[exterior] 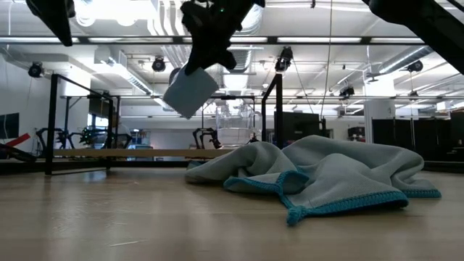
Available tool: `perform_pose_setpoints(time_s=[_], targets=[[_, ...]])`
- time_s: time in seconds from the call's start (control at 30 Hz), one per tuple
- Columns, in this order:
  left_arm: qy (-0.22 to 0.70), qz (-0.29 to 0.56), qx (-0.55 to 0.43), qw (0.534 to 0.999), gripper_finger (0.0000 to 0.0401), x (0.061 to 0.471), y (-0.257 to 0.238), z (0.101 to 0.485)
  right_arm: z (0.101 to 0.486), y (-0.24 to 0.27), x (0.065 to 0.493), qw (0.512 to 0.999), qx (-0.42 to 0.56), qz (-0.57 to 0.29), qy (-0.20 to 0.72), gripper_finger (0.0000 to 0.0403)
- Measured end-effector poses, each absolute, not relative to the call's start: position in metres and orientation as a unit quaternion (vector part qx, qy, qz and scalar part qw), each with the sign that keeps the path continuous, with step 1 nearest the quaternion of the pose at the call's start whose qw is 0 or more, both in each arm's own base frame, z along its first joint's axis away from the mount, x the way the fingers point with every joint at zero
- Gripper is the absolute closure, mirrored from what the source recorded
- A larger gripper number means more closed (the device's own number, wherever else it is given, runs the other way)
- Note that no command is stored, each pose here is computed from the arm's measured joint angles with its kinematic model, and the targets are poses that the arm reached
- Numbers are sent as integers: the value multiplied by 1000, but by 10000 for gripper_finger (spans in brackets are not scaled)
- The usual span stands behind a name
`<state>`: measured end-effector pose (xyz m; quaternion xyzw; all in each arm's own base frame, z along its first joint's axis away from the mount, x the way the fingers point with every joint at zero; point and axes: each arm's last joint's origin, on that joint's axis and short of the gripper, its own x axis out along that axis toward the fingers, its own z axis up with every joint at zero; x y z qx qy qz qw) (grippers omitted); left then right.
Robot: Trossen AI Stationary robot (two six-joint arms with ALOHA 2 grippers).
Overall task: Stack small to large cups/mugs on shelf
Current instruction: Put the blue cup on the shelf
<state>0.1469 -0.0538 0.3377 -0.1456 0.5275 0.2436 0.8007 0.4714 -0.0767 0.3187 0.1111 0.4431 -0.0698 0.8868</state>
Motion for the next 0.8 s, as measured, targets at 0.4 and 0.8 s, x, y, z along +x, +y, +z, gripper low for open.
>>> perform_pose_setpoints(time_s=[0.4, 0.8], targets=[[477, 292, -169, 811, 333, 138, -36, 346, 307, -74, 480, 888, 82, -74, 447, 390], [474, 299, -169, 811, 333, 138, -33, 347, 306, -72, 480, 888, 63, -64, 451, 390]])
